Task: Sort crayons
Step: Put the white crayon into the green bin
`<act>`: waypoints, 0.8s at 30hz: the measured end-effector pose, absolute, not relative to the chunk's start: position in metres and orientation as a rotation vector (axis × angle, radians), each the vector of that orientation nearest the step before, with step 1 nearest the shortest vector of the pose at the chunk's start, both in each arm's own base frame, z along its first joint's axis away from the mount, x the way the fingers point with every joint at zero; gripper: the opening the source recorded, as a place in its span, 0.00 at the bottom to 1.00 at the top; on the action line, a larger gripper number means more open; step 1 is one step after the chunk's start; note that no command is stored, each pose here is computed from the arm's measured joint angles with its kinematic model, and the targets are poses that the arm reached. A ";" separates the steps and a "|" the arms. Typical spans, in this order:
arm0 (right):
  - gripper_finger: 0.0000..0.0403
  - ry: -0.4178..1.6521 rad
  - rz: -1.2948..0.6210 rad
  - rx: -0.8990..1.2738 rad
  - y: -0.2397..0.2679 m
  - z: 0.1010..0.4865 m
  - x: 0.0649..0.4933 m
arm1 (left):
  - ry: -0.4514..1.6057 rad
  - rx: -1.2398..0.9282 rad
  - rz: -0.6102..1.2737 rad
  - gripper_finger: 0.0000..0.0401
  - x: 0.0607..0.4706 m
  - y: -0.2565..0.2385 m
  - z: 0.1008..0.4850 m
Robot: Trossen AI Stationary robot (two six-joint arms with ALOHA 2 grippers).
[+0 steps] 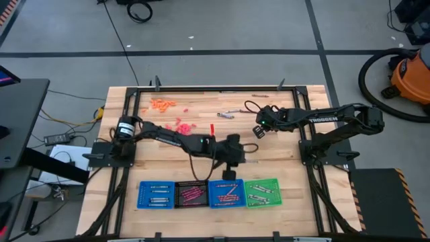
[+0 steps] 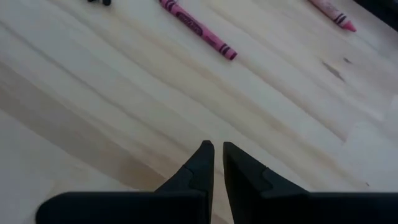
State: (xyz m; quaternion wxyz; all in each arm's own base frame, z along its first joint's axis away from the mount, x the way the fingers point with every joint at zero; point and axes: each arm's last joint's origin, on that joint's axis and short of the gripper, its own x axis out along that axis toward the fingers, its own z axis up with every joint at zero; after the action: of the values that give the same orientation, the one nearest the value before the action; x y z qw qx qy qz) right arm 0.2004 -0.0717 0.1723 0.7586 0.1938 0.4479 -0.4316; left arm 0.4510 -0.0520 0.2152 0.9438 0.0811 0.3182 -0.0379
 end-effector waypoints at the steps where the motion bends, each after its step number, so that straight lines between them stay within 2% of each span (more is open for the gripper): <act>1: 0.11 0.973 -0.947 0.423 -0.072 0.172 0.200 | 0.628 0.161 -0.084 0.09 0.453 -0.057 0.214; 12: 0.11 0.961 -1.000 0.455 -0.075 0.172 0.198 | 0.541 0.079 -0.137 0.09 0.465 -0.099 0.187; 24: 0.11 0.973 -0.961 0.494 -0.076 0.171 0.198 | 0.459 -0.025 -0.141 0.09 0.467 -0.114 0.191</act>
State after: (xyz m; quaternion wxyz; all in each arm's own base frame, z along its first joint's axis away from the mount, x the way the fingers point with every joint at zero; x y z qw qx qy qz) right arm 0.1980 -0.0756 0.1714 0.7473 0.2256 0.4447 -0.4391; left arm 0.4669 -0.1137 0.1915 0.9712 -0.0124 0.2275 -0.0697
